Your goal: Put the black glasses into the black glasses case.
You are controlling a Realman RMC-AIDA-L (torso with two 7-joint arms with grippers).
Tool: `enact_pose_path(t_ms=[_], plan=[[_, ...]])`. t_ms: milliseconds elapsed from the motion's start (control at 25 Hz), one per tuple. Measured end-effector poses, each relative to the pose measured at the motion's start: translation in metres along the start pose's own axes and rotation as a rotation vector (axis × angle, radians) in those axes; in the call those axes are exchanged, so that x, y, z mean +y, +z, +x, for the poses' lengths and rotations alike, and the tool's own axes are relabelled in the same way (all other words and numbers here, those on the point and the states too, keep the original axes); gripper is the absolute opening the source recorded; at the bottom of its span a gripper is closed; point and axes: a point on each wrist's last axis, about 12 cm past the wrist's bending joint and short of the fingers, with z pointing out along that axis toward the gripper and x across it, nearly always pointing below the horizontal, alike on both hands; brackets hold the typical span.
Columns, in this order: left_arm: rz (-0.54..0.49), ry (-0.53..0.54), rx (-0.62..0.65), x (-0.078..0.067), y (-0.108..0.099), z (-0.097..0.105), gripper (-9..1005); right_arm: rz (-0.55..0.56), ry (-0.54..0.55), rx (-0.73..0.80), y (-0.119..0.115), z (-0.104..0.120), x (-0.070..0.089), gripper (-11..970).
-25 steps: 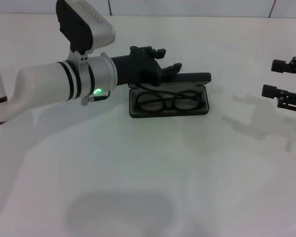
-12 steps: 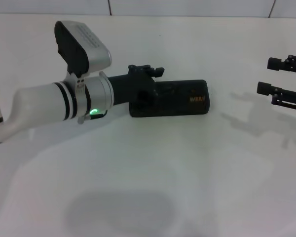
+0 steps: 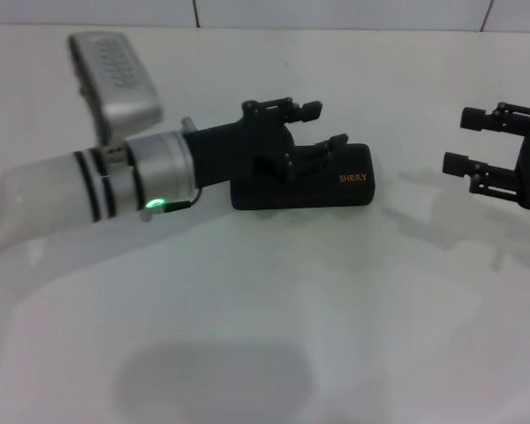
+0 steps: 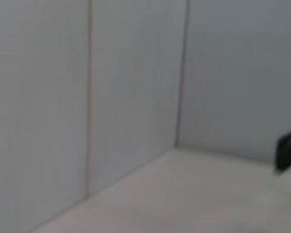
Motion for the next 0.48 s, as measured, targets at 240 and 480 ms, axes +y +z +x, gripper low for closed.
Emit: enact_pose_path(t_ms=[240,480], plan=[[0.127,0.018,-0.154,-0.003,-0.039,-0.014,619,-0.120,-0.028,-0.028,0.021,0.003,0.013,704],[0.196,0.054,-0.205,-0.007,-0.068,-0.018,865,-0.221,-0.124,-0.081,0.038,0.002,0.025,771]])
